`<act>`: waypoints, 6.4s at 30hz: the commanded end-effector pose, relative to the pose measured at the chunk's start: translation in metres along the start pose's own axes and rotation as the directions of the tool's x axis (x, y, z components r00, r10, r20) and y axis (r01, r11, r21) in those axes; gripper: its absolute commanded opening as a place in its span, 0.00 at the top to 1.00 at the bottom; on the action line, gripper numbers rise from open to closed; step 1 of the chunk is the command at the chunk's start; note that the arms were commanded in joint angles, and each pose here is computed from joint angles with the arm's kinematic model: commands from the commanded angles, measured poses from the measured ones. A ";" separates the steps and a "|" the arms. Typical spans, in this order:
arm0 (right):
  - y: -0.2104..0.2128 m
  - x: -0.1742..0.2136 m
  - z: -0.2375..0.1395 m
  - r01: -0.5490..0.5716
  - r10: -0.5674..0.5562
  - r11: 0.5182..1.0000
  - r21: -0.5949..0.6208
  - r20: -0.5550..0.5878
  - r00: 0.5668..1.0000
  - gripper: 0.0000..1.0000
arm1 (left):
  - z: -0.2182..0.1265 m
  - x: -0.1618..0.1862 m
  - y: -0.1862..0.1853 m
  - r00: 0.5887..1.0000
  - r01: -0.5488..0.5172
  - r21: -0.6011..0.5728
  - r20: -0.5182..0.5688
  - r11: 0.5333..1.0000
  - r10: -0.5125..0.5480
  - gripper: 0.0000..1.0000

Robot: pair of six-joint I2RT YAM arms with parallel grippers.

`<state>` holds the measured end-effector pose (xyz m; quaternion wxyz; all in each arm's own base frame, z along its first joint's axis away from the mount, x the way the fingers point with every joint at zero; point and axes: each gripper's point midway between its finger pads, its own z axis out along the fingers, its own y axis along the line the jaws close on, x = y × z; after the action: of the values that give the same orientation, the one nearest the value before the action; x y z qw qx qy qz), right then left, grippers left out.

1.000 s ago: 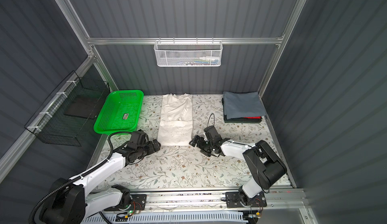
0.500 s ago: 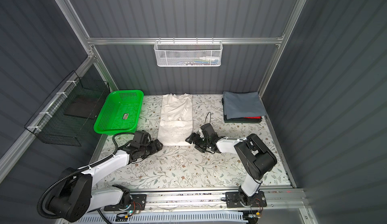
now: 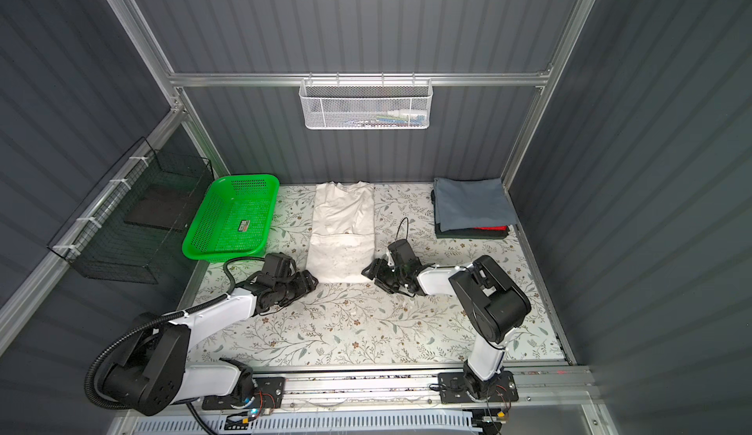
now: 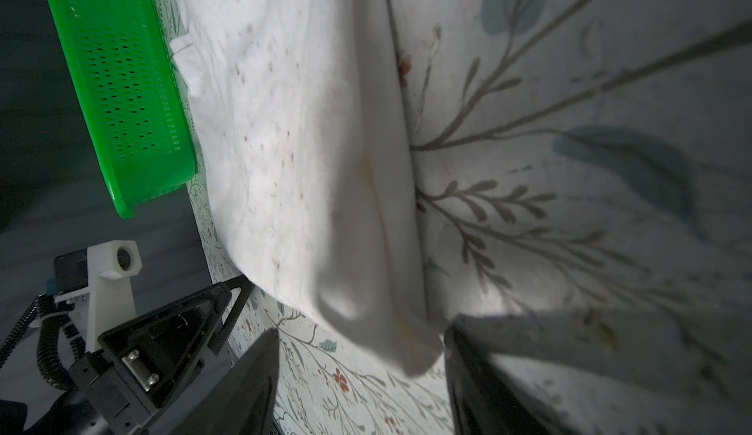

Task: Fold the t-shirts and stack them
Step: 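Lower both grippers to the folded edge nearest the robot and grasp it, then lift the folded edge with both grippers and fold it toward the collar, then lay the folded edge over the collar end with both grippers and release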

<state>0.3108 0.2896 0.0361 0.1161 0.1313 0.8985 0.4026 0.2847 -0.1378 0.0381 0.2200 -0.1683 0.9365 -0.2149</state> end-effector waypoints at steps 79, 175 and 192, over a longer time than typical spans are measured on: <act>0.007 0.011 -0.086 0.125 -0.149 0.966 0.228 0.092 0.985 1.00 | -0.039 0.004 -0.013 0.996 -0.082 0.019 -0.017 0.996 0.082 1.00; 0.085 -0.040 -0.135 0.236 -0.263 0.959 0.155 0.182 0.948 1.00 | -0.085 -0.071 -0.117 0.942 -0.274 -0.053 0.184 0.960 0.279 1.00; 0.067 -0.076 -0.093 0.185 -0.203 0.972 0.142 0.125 0.971 1.00 | -0.036 -0.090 -0.107 0.958 -0.248 -0.088 0.125 0.965 0.258 1.00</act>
<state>0.3506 0.2446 0.1534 0.2009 0.0794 0.9235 0.3170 0.3543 -0.1814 0.1436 0.2908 -0.0730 0.9434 -0.1416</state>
